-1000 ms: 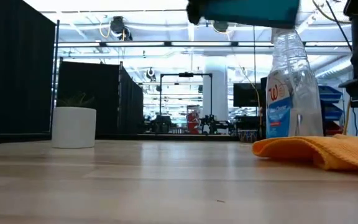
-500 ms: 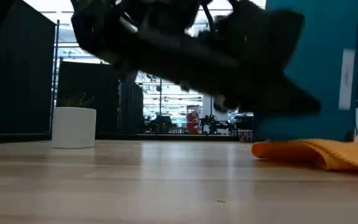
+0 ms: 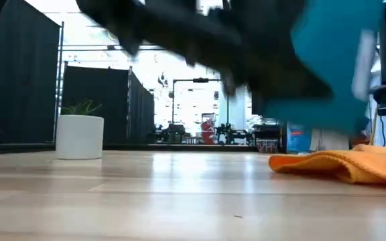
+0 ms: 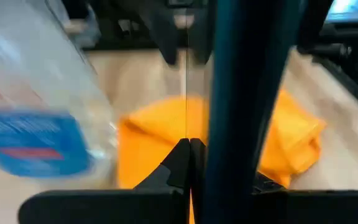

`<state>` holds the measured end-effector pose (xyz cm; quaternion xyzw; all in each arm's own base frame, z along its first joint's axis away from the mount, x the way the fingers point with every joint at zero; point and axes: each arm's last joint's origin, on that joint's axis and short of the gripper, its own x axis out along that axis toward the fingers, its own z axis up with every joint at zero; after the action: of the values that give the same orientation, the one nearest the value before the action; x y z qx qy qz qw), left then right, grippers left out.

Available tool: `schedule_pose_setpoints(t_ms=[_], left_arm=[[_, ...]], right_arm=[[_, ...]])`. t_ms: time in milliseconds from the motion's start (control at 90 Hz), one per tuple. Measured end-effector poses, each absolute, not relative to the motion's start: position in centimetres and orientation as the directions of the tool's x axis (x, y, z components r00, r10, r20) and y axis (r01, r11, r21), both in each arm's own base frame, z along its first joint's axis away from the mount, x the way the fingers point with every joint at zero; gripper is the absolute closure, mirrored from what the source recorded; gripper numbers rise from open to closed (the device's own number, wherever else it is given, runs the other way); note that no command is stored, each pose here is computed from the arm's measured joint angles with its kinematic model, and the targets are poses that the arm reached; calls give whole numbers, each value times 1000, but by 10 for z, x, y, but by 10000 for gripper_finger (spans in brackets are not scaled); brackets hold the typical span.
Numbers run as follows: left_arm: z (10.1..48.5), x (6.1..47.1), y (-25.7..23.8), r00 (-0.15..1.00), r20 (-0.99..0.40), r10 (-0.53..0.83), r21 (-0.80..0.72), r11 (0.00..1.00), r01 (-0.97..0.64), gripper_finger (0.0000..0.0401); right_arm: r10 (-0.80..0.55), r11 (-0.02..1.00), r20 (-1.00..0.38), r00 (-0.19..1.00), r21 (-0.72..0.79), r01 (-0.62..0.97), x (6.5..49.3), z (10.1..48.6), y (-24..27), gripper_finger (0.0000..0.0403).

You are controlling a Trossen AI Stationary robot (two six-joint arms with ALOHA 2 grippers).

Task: Apply microfiber cloth
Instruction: Wipe the tablet with the microfiber cloth

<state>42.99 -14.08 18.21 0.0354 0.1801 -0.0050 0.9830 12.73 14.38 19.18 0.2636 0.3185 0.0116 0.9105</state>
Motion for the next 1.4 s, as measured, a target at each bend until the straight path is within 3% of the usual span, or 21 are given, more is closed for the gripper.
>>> schedule_pose_setpoints(t_ms=[167,333,578,800,922,1111,1400], left_arm=[[212,405,-145,889,-450,79,146,989,-14,386],[215,395,-147,874,-480,69,45,998,-54,386],[174,374,-151,880,-472,-54,-241,968,-70,386],[140,349,-151,836,-542,-86,-419,890,-180,386],[134,344,-151,810,-563,-167,-481,863,-156,386],[132,342,-148,754,-595,-278,-512,854,-89,386],[129,347,-131,633,-605,-484,-603,797,33,386]], right_arm=[[173,951,-575,800,309,17,144,202,160,41],[95,993,-638,764,114,-28,164,183,172,41],[20,968,-717,697,187,164,180,142,179,41],[106,959,-768,631,247,141,190,129,179,45],[107,961,-787,607,239,140,192,124,179,62],[81,969,-811,580,200,143,194,112,179,127],[112,958,-812,573,241,154,194,105,185,311]])
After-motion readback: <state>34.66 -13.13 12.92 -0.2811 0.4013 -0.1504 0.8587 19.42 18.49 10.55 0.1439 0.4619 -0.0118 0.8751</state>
